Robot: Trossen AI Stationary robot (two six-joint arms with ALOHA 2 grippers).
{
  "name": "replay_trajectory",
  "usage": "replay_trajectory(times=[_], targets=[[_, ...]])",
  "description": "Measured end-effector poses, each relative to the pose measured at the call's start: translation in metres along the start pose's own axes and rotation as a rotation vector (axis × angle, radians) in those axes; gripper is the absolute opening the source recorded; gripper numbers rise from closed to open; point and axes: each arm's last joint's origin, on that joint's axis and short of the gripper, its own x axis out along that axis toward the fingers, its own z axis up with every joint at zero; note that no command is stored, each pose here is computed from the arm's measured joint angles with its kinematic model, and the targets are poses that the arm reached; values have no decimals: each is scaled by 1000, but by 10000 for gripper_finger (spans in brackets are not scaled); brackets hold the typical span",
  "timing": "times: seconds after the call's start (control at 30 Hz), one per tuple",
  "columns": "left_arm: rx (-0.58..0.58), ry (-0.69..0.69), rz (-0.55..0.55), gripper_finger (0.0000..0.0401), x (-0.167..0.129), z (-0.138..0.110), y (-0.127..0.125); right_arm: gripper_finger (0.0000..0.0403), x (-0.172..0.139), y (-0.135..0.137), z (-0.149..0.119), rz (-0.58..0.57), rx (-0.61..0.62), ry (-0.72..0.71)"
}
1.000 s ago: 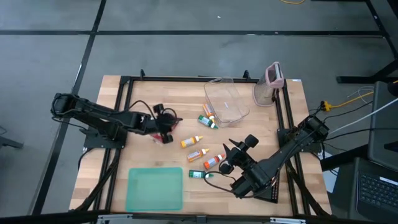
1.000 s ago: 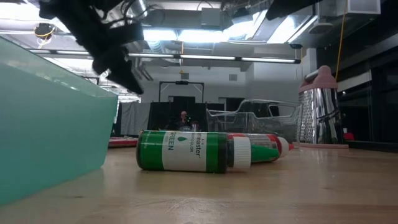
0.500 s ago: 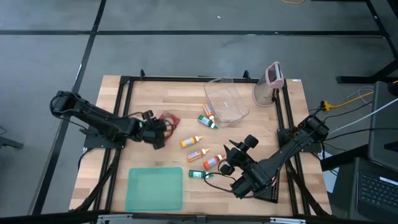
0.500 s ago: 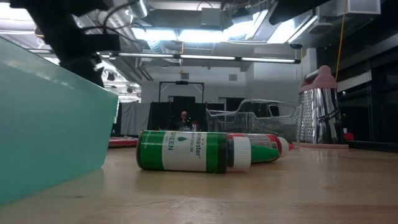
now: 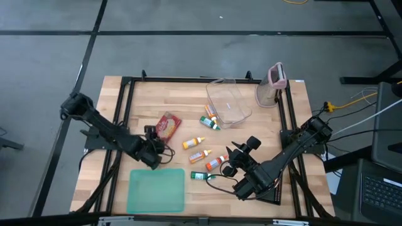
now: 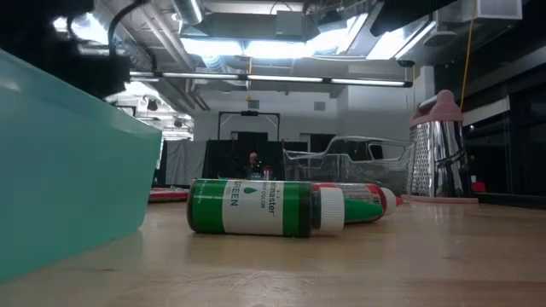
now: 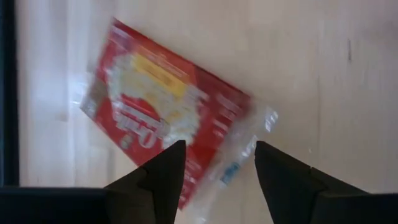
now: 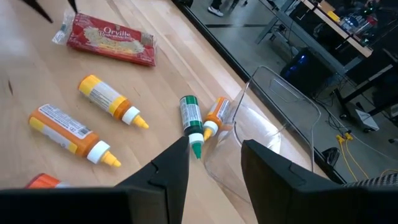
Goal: Pick & Place Food Item
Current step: Put the red popcorn pack into the blue bin
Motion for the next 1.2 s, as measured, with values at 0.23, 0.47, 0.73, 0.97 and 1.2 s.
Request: replay_trajectory(times=[0.23, 0.47, 0.73, 0.97, 1.2], targets=[[120, 56, 54, 226, 18, -4, -22, 146, 0, 0, 0, 0, 0, 0], [160, 46, 145, 232, 26, -7, -33, 146, 0, 0, 0, 0, 0, 0], [162, 69, 170, 223, 33, -6, -31, 146, 0, 0, 0, 0, 0, 0], [131, 69, 185, 202, 37, -3, -27, 146, 0, 0, -1, 9, 0, 24], [64, 80, 173, 121, 42, -1, -23, 146, 0, 1, -1, 14, 5, 27]])
